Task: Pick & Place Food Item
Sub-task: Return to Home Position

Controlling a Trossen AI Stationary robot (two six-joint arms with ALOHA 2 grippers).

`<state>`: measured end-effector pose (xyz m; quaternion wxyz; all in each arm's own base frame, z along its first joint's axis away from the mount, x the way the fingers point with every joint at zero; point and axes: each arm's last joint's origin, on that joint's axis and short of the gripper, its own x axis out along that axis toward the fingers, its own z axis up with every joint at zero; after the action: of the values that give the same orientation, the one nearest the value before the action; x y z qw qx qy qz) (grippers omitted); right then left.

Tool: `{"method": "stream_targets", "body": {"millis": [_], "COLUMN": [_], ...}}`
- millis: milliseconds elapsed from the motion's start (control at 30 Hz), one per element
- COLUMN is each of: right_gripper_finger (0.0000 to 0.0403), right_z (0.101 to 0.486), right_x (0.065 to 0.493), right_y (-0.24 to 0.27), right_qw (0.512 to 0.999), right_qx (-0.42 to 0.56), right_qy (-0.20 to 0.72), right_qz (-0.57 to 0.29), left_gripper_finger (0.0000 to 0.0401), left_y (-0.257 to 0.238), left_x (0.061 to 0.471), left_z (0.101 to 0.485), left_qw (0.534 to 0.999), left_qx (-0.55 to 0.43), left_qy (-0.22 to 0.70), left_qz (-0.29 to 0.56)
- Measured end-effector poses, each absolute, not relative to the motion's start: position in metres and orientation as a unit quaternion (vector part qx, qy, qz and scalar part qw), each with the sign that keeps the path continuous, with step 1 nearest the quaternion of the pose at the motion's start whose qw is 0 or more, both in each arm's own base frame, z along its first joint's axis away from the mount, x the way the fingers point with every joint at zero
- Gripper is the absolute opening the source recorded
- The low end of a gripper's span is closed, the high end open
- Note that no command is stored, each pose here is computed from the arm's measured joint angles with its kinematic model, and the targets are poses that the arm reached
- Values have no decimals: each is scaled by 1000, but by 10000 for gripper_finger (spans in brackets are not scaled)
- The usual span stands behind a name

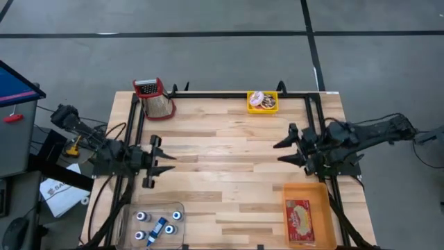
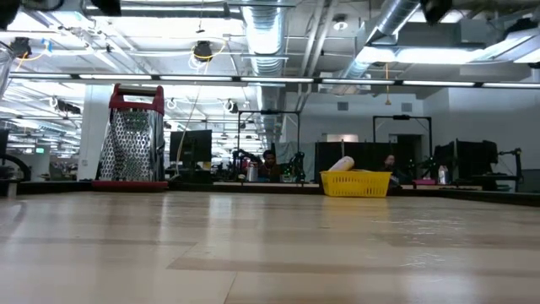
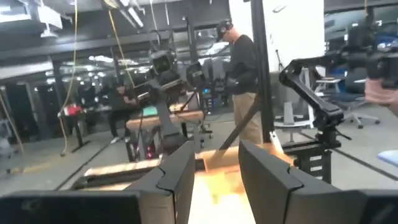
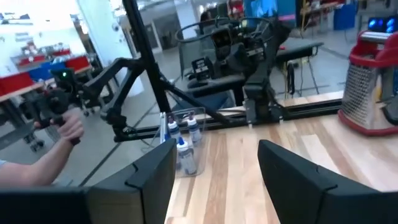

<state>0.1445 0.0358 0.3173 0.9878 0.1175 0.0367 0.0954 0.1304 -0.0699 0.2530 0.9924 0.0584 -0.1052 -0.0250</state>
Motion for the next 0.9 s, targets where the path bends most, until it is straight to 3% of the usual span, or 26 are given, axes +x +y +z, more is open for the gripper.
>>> {"method": "stream_targets", "body": {"millis": [400,700,900], "right_gripper_finger": [219,219,219], "right_z": [227,200,194], "right_x": [136,134,133], "right_y": [26,27,26], "right_qw": [990,990,992], "right_qx": [116,97,65], "right_qy": [-10,9,5], "right_qz": [80,97,109], "left_gripper_finger": [120,120,120], "left_y": [-3,5,9], "left_x": [128,113,107], "left_z": [195,178,180], "left_qw": [994,997,997], "left_qx": [-29,-34,3], "left_qy": [-89,-48,-62], "left_qz": [-49,-50,38]}}
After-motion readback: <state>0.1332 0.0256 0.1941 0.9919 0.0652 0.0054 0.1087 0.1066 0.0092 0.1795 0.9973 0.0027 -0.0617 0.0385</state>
